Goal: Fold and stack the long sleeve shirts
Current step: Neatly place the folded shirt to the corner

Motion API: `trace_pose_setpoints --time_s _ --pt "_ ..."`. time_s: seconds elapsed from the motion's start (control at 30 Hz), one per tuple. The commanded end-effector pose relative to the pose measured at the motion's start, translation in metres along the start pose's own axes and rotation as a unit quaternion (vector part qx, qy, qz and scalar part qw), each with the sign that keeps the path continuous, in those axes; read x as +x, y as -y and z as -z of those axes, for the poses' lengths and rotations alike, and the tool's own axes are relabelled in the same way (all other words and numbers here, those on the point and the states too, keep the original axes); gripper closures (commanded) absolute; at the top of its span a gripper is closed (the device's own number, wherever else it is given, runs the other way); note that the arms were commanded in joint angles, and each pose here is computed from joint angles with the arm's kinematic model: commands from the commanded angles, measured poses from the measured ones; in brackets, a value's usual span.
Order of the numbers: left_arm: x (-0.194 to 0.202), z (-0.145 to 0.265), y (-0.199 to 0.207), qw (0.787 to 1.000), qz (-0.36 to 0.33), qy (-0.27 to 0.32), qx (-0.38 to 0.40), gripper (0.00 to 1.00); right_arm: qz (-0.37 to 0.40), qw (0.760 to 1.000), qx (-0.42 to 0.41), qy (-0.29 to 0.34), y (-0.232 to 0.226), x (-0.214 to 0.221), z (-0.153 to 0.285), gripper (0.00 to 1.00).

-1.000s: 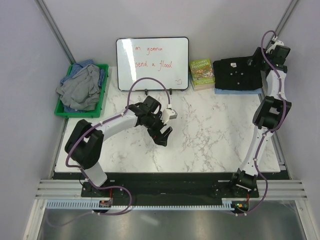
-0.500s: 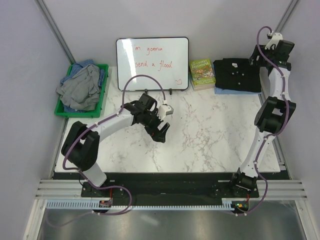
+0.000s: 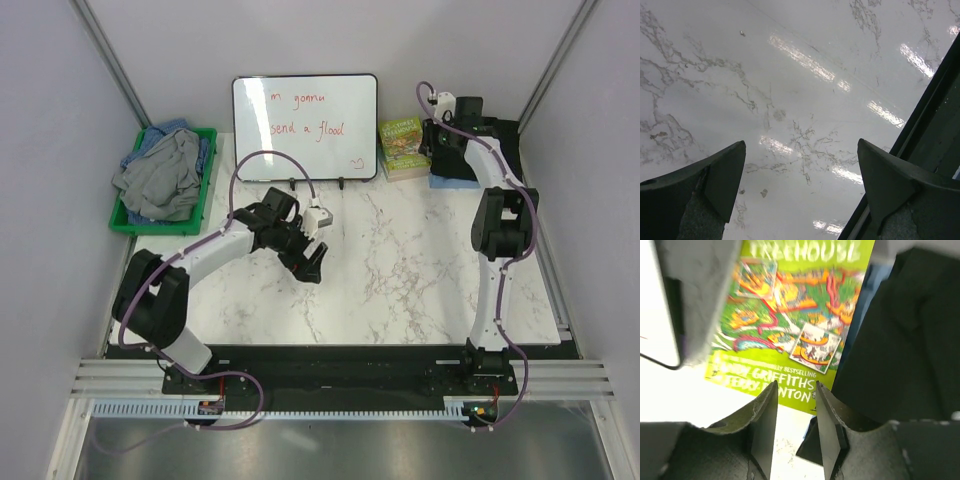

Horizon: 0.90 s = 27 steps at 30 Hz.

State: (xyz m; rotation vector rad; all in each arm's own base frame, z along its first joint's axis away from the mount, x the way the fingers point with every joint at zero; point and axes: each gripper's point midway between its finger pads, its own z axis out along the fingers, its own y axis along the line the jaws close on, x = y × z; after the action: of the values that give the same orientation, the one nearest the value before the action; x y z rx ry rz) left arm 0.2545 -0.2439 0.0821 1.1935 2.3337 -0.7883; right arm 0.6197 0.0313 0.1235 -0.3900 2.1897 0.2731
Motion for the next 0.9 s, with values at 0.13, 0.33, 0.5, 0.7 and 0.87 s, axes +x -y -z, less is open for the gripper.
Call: trace_pose_setpoints --time_s 0.13,0.33,0.5,0.7,0.87 --pt "0.0 0.011 0.004 1.0 0.012 0.024 -0.001 0.01 -0.01 0.996 0.052 -0.072 0.035 0.063 -0.01 0.57" --pt "0.0 0.012 0.004 1.0 0.009 0.024 -0.002 0.01 -0.021 0.996 0.028 -0.085 0.021 0.073 0.004 0.58" --pt "-0.001 0.012 0.002 1.0 0.006 0.024 -0.004 0.01 -0.029 0.994 0.011 -0.103 0.009 0.081 0.022 0.63" --pt "-0.008 0.015 0.001 1.0 -0.002 0.029 -0.007 0.01 -0.033 0.993 0.021 -0.115 0.021 0.088 0.039 0.62" --pt "-0.017 0.021 0.0 0.999 0.006 0.041 -0.009 0.01 -0.026 0.998 -0.027 -0.047 0.004 0.036 0.067 0.34"
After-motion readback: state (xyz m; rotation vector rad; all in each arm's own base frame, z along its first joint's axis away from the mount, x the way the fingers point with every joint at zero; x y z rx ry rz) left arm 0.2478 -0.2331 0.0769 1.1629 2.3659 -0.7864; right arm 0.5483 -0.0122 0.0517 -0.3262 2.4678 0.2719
